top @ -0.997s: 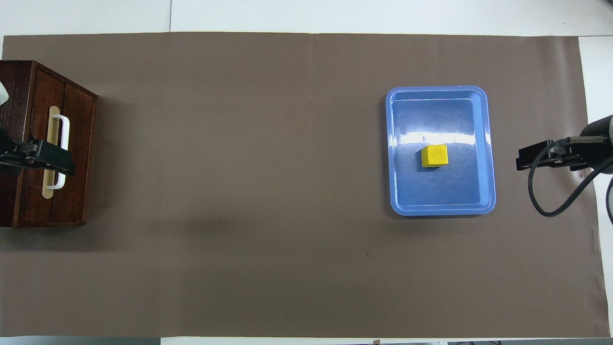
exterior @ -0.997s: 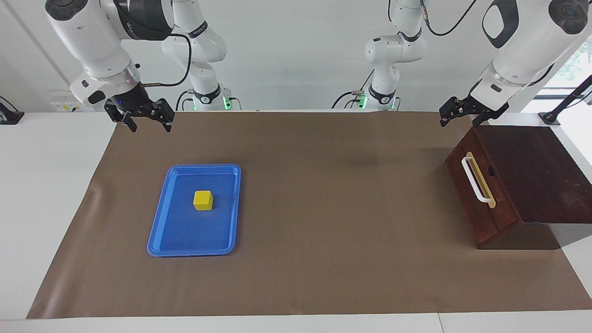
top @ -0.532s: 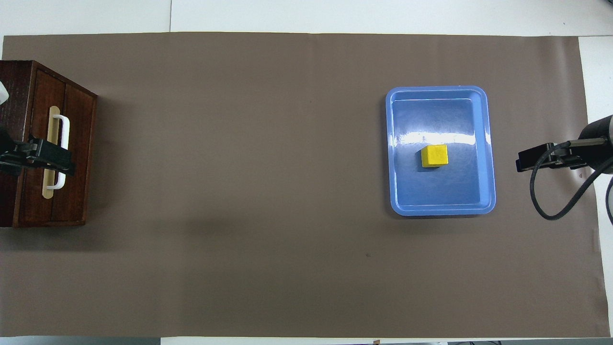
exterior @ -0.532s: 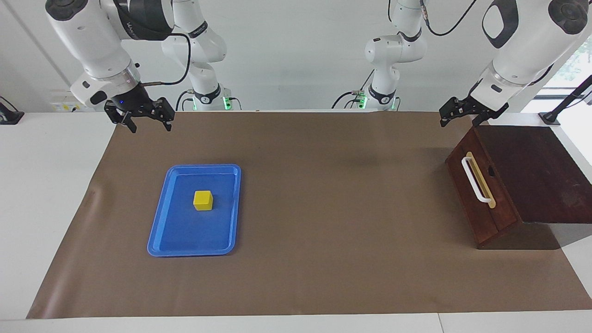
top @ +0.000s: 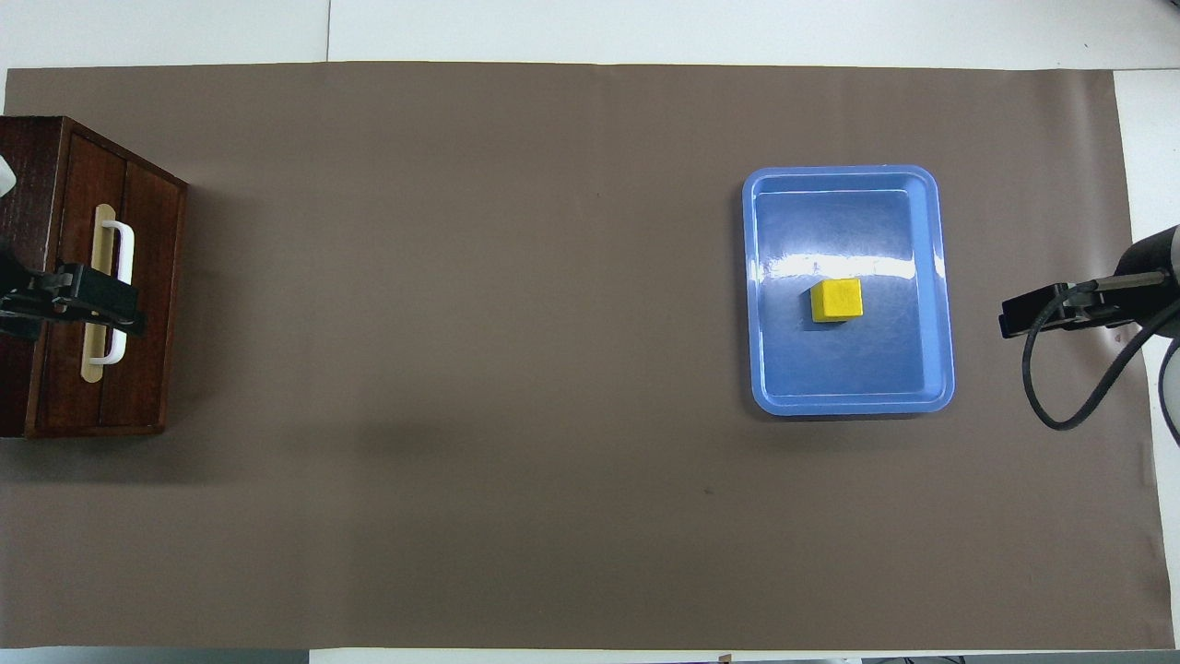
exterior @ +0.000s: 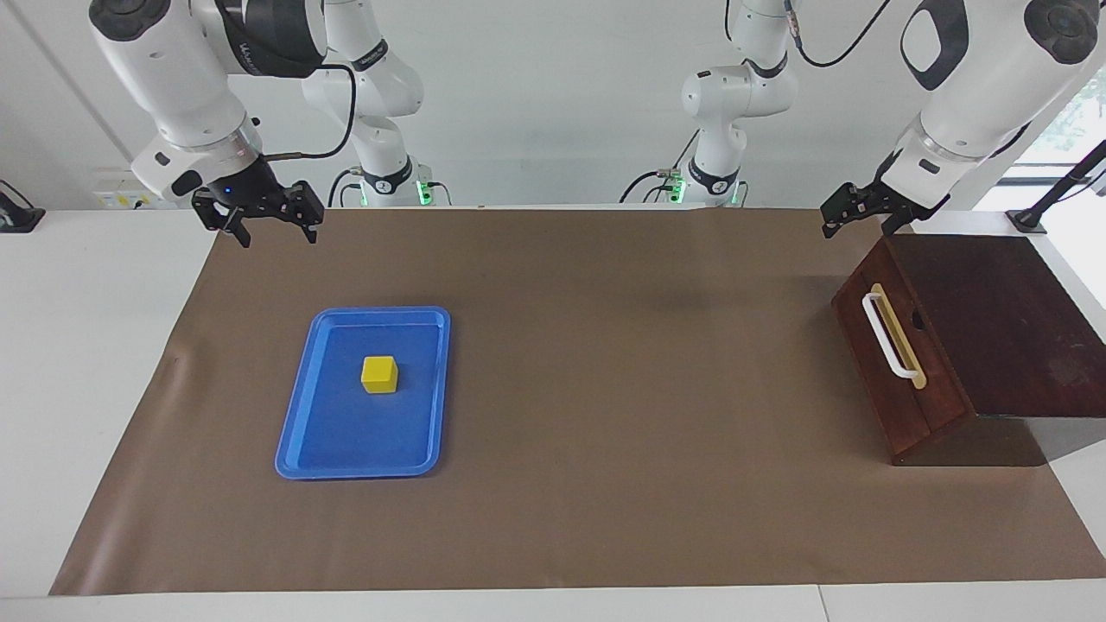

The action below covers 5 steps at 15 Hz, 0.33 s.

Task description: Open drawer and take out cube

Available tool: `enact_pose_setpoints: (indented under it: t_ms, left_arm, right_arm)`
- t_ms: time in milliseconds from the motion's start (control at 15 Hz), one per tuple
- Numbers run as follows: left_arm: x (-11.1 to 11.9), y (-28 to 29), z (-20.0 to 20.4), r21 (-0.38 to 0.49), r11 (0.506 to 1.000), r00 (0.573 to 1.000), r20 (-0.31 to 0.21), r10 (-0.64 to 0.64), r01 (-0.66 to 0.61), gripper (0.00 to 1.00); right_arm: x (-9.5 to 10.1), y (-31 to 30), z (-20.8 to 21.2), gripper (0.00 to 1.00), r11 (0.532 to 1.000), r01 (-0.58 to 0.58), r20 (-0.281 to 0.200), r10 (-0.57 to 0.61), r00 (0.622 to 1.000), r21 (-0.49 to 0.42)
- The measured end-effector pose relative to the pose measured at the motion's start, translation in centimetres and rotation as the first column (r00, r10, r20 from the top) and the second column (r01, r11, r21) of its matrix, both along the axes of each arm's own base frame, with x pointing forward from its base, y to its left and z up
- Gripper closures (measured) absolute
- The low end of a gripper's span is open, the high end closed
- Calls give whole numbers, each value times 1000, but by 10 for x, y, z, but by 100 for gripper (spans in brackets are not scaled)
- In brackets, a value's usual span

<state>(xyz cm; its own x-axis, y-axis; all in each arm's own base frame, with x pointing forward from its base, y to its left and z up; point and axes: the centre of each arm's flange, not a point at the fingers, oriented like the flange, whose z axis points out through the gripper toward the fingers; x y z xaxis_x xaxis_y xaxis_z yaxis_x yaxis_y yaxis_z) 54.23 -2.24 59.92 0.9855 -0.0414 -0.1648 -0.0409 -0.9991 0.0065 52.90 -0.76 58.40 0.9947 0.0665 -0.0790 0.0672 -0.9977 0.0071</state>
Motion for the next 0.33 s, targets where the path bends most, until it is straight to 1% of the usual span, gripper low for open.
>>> enact_pose_setpoints:
  t_ms: [199, 332]
  left_arm:
    - [0, -1, 0, 0, 1000, 1000, 0, -2, 2, 0]
    - [0, -2, 0, 0, 1000, 1000, 0, -3, 3, 0]
  right_arm:
    - [-1, 3, -1, 0, 1000, 3, -9, -3, 1000, 29]
    - [-1, 3, -1, 0, 1000, 3, -9, -3, 1000, 30]
